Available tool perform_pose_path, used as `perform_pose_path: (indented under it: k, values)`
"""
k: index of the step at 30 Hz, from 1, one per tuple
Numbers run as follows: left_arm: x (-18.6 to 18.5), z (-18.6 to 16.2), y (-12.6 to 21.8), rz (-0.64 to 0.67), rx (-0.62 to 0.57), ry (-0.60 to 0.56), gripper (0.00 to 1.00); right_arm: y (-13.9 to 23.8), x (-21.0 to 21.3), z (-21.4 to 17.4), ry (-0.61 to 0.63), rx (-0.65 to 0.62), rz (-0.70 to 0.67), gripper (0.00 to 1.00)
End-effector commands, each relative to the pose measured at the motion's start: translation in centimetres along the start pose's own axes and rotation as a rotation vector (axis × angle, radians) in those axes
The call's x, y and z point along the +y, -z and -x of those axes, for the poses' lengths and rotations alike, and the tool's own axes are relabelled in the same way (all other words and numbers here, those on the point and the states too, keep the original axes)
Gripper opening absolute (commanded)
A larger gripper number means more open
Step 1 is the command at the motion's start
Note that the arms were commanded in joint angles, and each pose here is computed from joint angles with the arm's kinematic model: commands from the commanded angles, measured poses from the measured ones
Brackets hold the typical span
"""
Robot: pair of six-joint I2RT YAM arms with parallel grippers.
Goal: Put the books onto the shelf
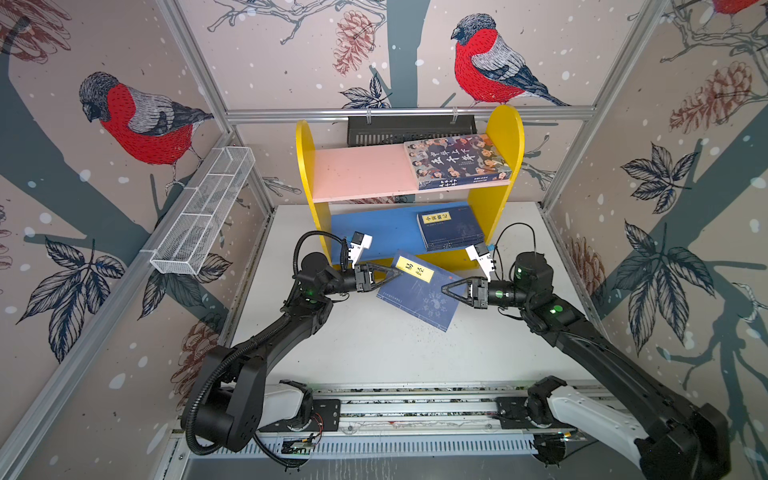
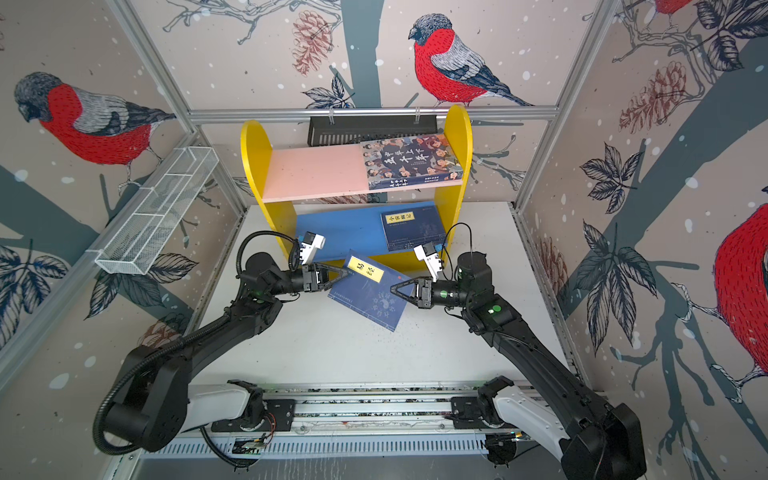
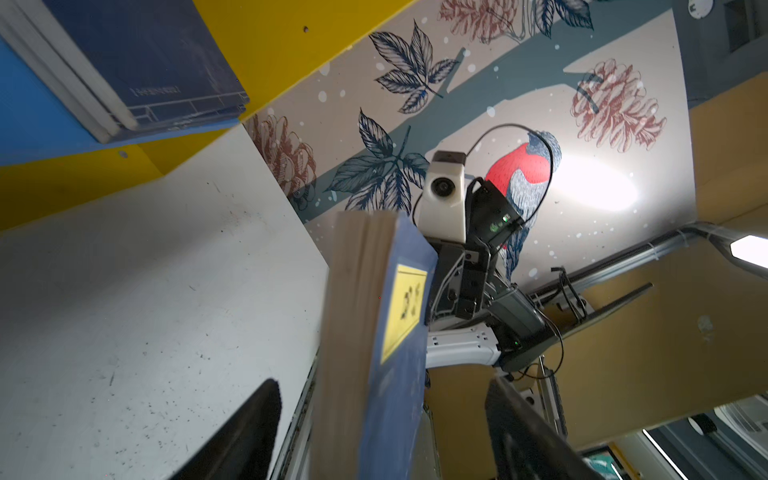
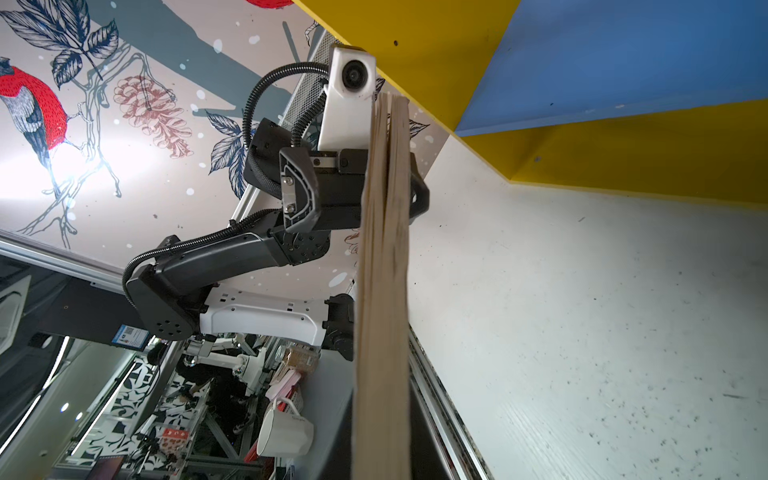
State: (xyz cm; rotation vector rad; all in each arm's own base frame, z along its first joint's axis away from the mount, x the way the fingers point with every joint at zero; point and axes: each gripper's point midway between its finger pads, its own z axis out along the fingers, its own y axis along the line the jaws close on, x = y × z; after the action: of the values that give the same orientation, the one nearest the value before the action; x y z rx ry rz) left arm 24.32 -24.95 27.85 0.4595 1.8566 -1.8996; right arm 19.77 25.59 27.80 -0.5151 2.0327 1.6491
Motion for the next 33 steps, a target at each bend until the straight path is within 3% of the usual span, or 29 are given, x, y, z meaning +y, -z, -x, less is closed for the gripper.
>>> perform_pose_path:
  k: [1,4,9,11,13,14,17,20,24,33]
  values:
    - [-1.0,-0.7,0.0,-0.032,0.036,-0.059,0.66,-0.2,0.6,-0.1,0.054,0.039,0.031,0.01]
    - [-0.9,-1.1,0.1,-0.033,0.043,-0.054,0.45,-0.5,0.5,0.1,0.061,0.054,0.029,0.01]
    - [-1.2,-1.3,0.2,-0.039,0.027,-0.084,0.0,-1.0,0.1,0.6,0.067,0.063,0.027,0.04]
    - [-1.2,-1.1,0.1,-0.036,0.017,-0.086,0.0,-1.1,-0.3,0.8,0.061,0.063,0.015,0.11]
    - [-1.3,-0.5,0.1,-0.032,-0.008,-0.098,0.0,-1.0,-1.1,1.5,0.047,0.04,-0.028,0.4]
    - [-1.2,0.1,0.0,-0.025,-0.027,-0.102,0.0,-0.7,-1.8,2.1,0.031,0.019,-0.062,0.48]
    - [-0.5,2.2,0.0,0.01,-0.096,-0.078,0.0,1.6,-4.4,4.3,-0.046,-0.103,-0.181,0.59]
    - [0.0,4.8,0.1,0.024,-0.154,-0.045,0.0,5.0,-5.5,6.3,-0.131,-0.262,-0.222,0.65]
    - [0.6,7.4,0.3,-0.01,-0.21,0.053,0.0,7.0,-3.6,7.6,-0.137,-0.401,-0.194,0.68]
    - [1.2,8.7,0.7,-0.02,-0.299,0.089,0.0,5.1,-1.9,4.4,-0.192,-0.512,-0.164,0.7]
